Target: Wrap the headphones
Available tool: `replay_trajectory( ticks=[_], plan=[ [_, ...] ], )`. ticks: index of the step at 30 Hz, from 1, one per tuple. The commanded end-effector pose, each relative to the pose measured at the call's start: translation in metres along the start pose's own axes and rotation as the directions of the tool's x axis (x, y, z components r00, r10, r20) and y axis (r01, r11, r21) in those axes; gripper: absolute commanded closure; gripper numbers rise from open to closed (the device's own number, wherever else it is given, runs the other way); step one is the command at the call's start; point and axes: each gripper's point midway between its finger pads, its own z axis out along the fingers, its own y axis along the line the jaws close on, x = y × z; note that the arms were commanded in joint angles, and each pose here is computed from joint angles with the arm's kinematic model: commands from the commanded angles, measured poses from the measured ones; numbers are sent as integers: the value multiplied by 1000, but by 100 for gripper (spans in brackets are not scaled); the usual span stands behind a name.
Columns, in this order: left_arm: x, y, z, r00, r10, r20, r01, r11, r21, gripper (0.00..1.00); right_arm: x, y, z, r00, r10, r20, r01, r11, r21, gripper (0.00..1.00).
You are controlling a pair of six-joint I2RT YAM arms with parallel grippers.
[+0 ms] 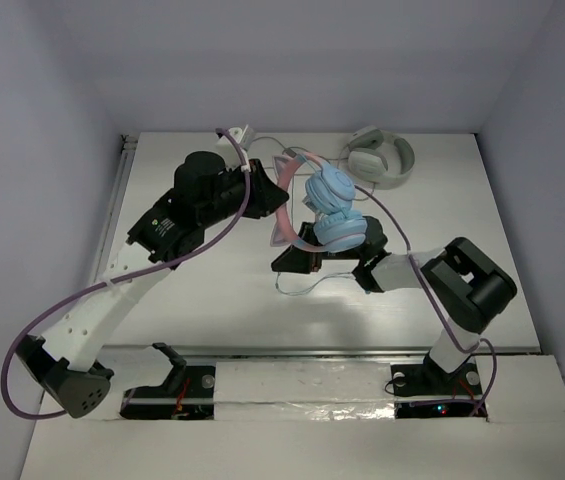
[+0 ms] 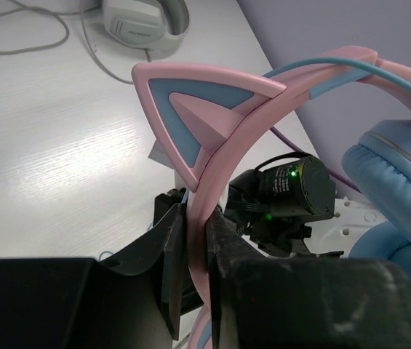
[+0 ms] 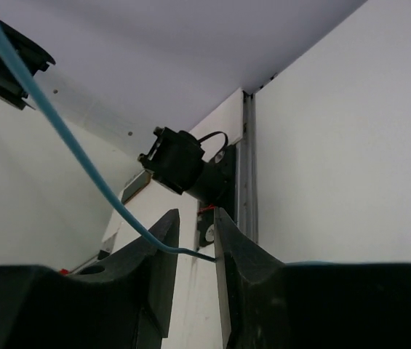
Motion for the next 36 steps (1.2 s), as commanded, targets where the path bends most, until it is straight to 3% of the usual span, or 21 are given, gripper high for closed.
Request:
replay_trajectory(
  ticks=[1, 8, 9, 10, 12, 18, 24, 30, 36],
  plan=[
    [-36, -28, -10, 995, -16, 102, 8, 997, 75, 100, -15, 31, 11, 995, -95, 36, 99, 985, -140, 69],
    [-53, -23, -15, 993, 13, 121, -14, 1000, 3, 100, -2, 38, 20, 997, -63, 41, 70, 980, -187, 71],
    [-54, -24, -15, 993, 15, 119, -15, 1000, 0, 100, -5, 47, 18, 996, -64, 58, 75, 971, -225, 75],
    [-55, -22, -16, 993, 19, 118, -17, 1000, -13, 100, -6, 51, 17, 996, -61, 63, 75, 966, -246, 91],
    [-59, -11, -23, 992, 44, 122, -33, 995, -90, 100, -3, 54, 14, 997, -39, 71, 57, 960, -274, 100],
    [-72, 24, -41, 989, 76, 124, -44, 970, -239, 100, 11, 63, 2, 997, -10, 78, 30, 965, -260, 100],
    [-82, 65, -47, 981, 103, 164, -34, 925, -378, 100, 39, 54, -4, 998, 44, 34, -39, 991, -127, 100],
    [-84, 103, -42, 971, 115, 211, 5, 867, -498, 100, 56, 53, 3, 1000, -15, -24, 16, 999, 34, 100],
    [-70, 133, -44, 970, 130, 207, 21, 798, -602, 100, 59, 89, 3, 997, -68, -36, 69, 998, 8, 100]
  ],
)
